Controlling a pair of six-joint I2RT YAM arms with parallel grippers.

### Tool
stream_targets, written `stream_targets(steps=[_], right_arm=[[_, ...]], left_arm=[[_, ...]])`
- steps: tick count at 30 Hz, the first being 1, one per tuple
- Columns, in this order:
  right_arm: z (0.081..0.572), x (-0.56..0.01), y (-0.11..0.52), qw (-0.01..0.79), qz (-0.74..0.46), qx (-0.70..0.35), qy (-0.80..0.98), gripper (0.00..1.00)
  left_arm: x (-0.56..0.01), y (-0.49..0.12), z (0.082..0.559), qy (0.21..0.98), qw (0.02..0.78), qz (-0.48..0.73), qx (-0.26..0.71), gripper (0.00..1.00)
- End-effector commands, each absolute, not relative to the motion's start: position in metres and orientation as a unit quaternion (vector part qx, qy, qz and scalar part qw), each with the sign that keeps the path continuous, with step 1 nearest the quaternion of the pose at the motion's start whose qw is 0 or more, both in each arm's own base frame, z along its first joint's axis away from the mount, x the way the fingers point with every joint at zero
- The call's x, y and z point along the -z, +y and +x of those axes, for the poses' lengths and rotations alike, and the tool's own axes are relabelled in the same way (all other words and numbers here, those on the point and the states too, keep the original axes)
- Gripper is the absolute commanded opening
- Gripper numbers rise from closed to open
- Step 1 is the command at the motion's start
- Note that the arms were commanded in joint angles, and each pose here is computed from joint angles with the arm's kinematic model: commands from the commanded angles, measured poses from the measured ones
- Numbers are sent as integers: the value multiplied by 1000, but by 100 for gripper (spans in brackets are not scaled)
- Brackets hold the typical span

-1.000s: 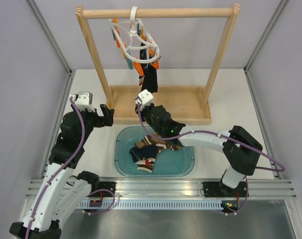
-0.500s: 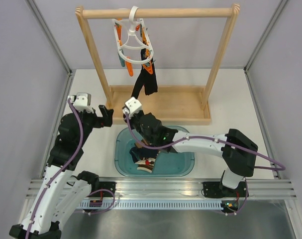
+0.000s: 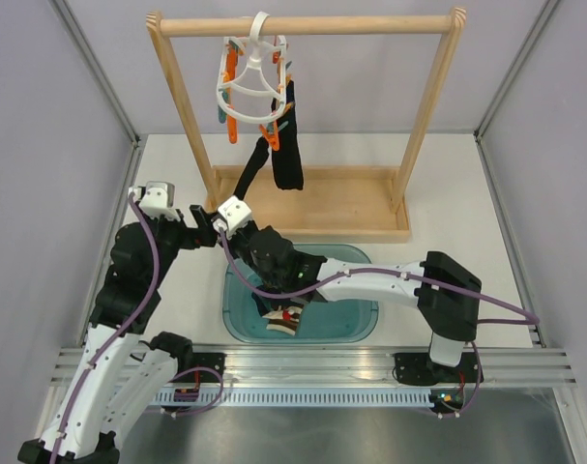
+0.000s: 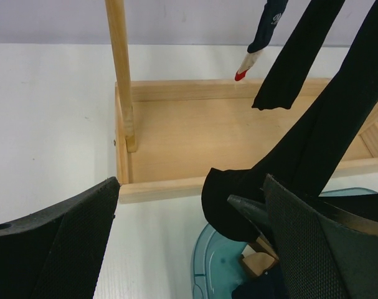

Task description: Remove the socks clipped to the hanger

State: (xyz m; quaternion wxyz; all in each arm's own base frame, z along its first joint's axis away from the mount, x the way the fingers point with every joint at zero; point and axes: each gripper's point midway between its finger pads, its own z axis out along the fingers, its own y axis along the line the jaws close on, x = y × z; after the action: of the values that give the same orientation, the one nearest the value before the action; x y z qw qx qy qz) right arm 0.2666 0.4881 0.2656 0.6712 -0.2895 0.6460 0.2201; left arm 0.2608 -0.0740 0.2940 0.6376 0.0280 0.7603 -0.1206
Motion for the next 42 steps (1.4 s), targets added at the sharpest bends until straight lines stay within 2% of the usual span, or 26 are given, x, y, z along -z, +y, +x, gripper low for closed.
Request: stream_targets(steps=[1,14,25,30,32,33,34,35,42], right_arm=[[264,-285,496,682,-284,-227,635,1],[251,-301,508,683,-305,-242,618,1],[237,-307,523,670,-341,-270,602,1],[241,-299,519,672,-337,-251,610,1],[244,-296,517,673,-329,-244,616,11],[248,-294,513,676,-322,-234,620,23],[251,-296,509,680,-311,-230,623,78],[253,-296,505,683,-300,-224,627,98],[264,-301,464,700,-265,-189,635,98]], left_arm=[[-303,-74,259,752,647,27,125,100],[-309,-68,256,743,659,19,115,100],[-327,-30,246,716,695,-37,48,100],[-330,-24,244,709,702,-51,39,100],[-328,-25,244,711,700,-50,40,100],[-326,-26,245,714,698,-49,42,100],[-327,-27,245,713,698,-47,44,100],[-325,-28,246,715,696,-47,45,100],[-324,-31,245,715,696,-41,53,100]])
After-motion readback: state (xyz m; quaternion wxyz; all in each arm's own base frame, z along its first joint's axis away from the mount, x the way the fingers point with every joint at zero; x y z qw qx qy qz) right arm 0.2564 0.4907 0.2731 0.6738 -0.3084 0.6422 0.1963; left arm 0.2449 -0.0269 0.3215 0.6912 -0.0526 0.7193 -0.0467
